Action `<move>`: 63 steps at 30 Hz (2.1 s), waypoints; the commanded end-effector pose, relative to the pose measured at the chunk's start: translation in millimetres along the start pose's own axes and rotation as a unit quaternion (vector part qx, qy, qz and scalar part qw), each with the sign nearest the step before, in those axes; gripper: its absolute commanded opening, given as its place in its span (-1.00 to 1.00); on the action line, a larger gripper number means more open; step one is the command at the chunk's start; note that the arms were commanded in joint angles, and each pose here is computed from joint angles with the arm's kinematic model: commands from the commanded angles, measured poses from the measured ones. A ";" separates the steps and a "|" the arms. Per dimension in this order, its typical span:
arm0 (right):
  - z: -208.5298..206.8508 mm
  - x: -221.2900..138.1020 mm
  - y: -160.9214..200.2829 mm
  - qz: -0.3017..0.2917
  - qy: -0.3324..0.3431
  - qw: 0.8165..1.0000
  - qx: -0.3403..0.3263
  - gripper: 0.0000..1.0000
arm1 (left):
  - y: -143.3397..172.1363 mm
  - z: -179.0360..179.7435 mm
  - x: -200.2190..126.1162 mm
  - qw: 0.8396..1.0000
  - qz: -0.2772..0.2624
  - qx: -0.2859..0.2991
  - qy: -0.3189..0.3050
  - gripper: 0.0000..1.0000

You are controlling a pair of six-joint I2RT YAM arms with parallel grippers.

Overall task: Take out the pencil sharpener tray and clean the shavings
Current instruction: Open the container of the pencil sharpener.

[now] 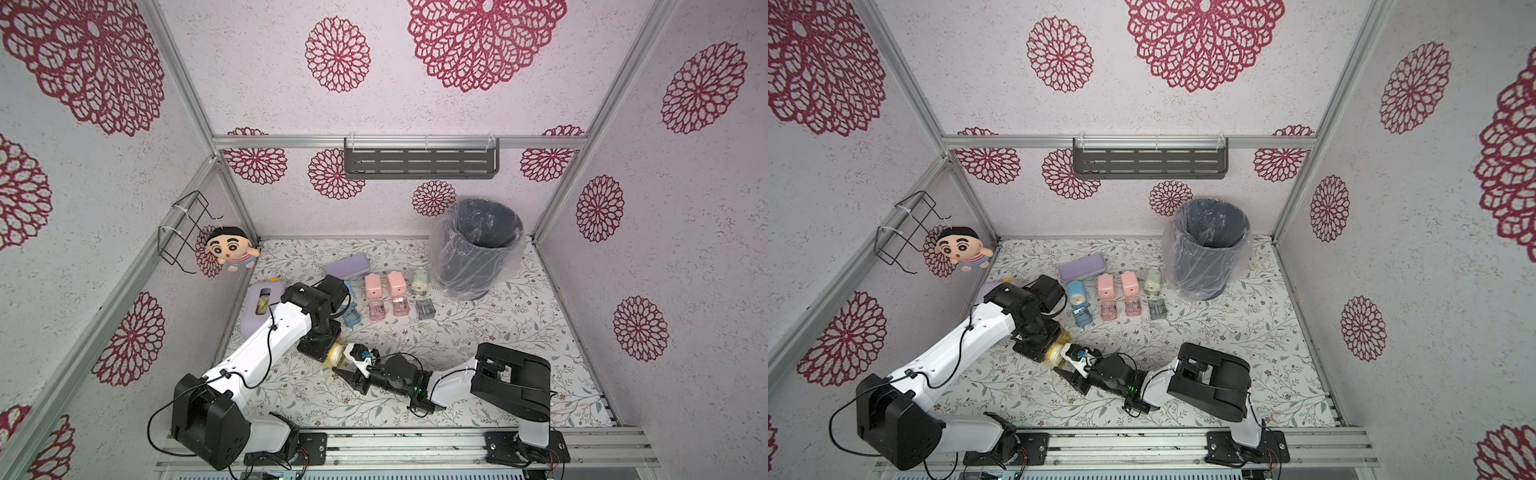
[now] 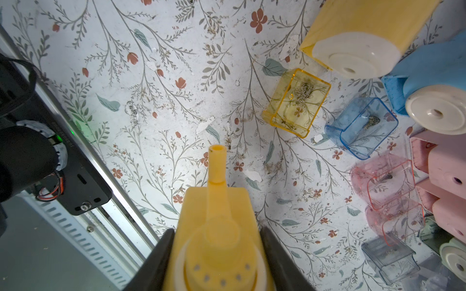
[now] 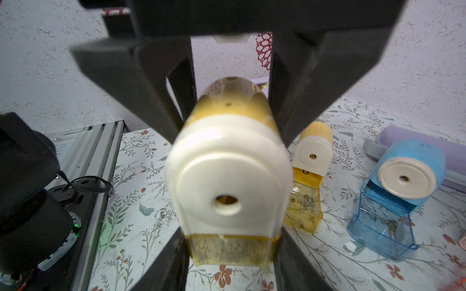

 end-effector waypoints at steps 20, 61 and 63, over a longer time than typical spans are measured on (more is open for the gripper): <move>-4.8 -18.3 -14.1 -0.035 0.010 0.999 0.003 0.04 | 1.0 -9.1 -0.6 1.000 -0.017 0.016 0.008 -0.47; -6.7 3.4 -12.9 -0.016 0.000 1.000 0.003 0.24 | 3.0 -10.0 1.3 1.000 -0.015 0.021 0.005 -0.47; -7.2 3.6 -11.6 -0.015 0.001 1.000 0.003 0.23 | 2.9 -10.2 1.4 1.000 -0.015 0.020 0.005 -0.48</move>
Point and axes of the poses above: each gripper's point midway between its finger pads, its own x axis out along the fingers, its own z axis along the line the jaws close on, y = z × x, the point moved 10 cm from there along -x, back along the fingers, and after that the axes turned 2 degrees about -x, right-handed, at the moved point
